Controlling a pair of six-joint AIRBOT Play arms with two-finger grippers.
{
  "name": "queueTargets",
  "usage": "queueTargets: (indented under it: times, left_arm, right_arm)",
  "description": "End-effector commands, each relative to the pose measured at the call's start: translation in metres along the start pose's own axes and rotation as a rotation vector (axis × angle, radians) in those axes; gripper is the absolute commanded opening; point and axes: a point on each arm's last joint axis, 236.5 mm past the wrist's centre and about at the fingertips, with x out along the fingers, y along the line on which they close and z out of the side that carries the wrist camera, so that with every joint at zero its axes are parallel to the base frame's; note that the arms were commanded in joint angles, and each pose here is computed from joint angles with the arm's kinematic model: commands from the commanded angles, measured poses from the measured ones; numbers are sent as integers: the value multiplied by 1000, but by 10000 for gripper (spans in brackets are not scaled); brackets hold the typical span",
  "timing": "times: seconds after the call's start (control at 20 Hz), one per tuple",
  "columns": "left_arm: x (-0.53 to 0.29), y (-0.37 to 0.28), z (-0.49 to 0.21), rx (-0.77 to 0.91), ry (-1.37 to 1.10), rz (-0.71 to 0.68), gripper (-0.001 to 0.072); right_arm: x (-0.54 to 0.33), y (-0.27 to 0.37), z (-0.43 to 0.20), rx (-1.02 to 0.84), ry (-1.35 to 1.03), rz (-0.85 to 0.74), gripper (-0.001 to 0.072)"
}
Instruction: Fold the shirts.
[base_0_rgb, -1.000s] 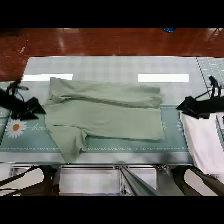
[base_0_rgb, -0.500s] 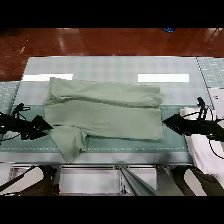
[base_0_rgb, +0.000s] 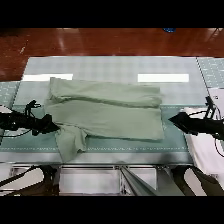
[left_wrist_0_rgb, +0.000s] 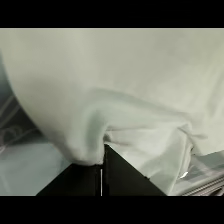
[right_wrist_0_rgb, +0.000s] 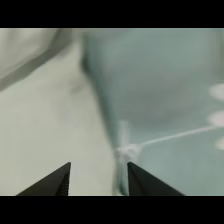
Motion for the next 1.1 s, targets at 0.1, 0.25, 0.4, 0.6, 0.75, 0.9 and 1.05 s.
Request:
queueTargets:
  times: [0.1,0.25,0.4,0.6,0.75,0.9,1.05]
  left_arm:
    - [-2,-20,8,42,-19,-60,19]
    - [-2,-21,8,41,-18,-64,19]
    - [-2,-21,7,41,-12,-66,19]
    - [-2,-20,9,42,-22,-62,19]
    - [-2,-20,10,41,-25,-61,19]
    - [-2,-20,10,41,-25,-61,19]
    - [-2,-20,10,41,-26,-62,19]
  right_arm:
    - [-11,-41,-80,120,313,-101,411]
    - [2,-32,-105,112,378,-59,411]
    - [12,-27,-93,98,316,-72,411]
    - [27,-8,-68,107,200,-30,411]
    - [39,-6,-75,110,242,-42,411]
    - [58,-8,-85,139,308,-48,411]
    - [77,17,-71,148,278,59,299]
